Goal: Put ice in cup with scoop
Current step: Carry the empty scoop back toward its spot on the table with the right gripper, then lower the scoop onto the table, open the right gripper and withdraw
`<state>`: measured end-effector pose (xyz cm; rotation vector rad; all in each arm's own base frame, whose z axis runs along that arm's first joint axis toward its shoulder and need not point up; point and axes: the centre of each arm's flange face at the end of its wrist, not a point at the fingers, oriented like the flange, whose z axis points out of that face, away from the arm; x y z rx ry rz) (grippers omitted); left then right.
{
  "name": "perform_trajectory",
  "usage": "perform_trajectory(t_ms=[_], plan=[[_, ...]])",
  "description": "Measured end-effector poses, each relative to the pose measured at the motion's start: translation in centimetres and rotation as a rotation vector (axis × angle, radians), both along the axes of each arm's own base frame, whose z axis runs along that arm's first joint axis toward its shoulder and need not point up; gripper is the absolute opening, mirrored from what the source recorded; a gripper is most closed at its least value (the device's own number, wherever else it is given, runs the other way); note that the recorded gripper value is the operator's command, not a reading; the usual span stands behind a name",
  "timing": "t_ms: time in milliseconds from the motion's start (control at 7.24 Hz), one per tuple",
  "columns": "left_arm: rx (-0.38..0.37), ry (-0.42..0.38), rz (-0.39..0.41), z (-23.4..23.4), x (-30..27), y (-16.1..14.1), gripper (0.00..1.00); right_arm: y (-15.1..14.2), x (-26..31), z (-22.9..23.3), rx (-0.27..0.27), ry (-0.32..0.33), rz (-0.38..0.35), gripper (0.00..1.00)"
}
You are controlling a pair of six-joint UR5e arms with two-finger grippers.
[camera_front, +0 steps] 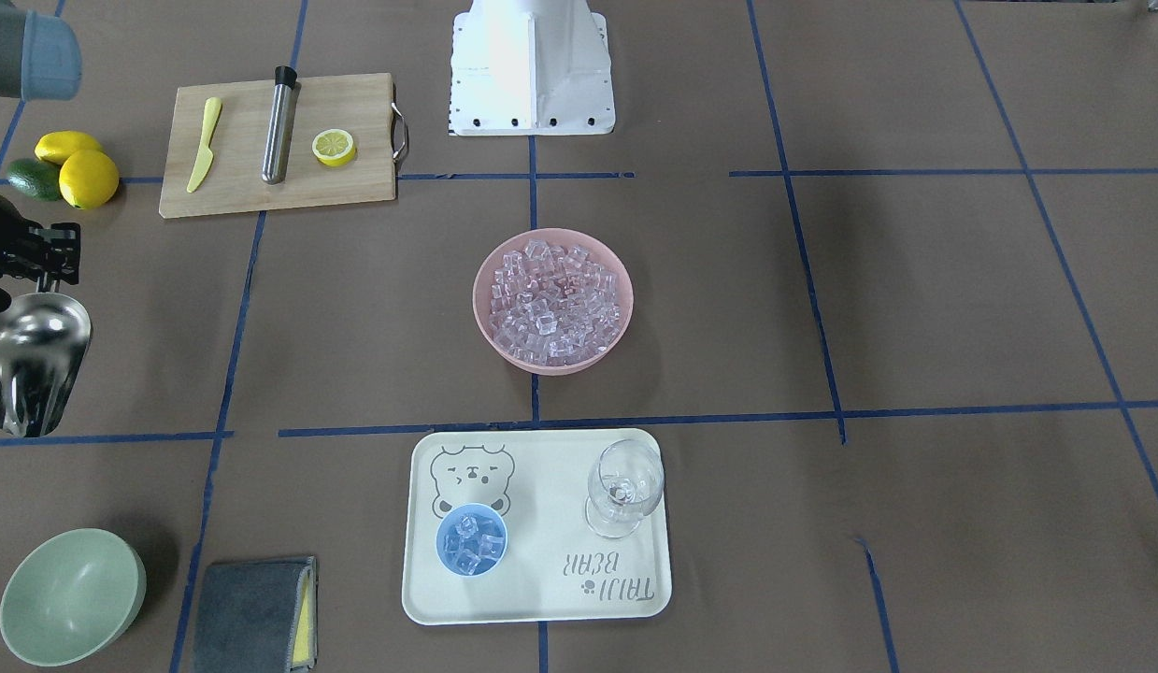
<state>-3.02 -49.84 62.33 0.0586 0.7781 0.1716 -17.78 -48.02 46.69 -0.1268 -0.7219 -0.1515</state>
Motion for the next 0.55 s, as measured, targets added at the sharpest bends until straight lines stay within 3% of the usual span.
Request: perform_trajectory(t_ms=[553], plan=[[0.007,0.0,-0.002,-0.4,0.0,-0.5,1.0,6.2,-4.6,5.5,-0.102,-0.038,0.097,0.0]])
